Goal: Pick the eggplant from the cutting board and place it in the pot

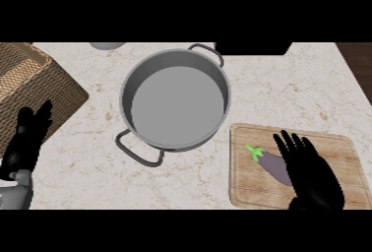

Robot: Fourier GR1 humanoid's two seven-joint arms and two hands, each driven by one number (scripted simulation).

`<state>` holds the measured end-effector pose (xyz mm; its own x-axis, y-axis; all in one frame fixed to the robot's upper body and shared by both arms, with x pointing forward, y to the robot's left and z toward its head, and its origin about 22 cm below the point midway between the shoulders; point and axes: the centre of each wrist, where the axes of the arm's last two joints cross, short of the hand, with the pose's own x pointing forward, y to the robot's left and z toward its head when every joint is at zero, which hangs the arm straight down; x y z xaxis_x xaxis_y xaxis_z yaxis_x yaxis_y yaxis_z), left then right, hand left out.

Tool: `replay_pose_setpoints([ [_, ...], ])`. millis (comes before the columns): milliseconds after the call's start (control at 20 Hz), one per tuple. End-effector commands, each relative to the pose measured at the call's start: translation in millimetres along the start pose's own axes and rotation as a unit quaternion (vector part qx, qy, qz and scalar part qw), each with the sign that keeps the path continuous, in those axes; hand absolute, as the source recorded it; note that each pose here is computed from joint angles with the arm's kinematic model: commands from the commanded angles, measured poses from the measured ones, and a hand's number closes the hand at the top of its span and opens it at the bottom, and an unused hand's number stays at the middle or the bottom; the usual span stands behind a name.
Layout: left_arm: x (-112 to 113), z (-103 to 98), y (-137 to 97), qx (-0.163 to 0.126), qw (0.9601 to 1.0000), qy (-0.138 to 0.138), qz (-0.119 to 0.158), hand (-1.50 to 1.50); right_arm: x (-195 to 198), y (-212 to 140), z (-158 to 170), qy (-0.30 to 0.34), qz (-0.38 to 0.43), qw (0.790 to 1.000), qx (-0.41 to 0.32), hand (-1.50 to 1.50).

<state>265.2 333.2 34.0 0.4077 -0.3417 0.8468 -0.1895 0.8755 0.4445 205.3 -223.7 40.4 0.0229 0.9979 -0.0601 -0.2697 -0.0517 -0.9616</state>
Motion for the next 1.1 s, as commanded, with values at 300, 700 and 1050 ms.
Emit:
replay_pose_setpoints([
  [300,-9,-2,-5,0.000,1.0000,0.004,-0.003,0.00,-1,-1,-9,-0.048,0.034,0.997,-0.054,1.50],
  [700,-18,0,-7,-0.002,1.0000,0.004,-0.005,0.00,1,3,-3,-0.072,0.055,0.989,-0.120,1.50],
  [1050,-4,0,6,0.014,0.9999,0.003,-0.001,0.00,-9,18,23,0.152,-0.129,0.980,-0.004,1.50],
])
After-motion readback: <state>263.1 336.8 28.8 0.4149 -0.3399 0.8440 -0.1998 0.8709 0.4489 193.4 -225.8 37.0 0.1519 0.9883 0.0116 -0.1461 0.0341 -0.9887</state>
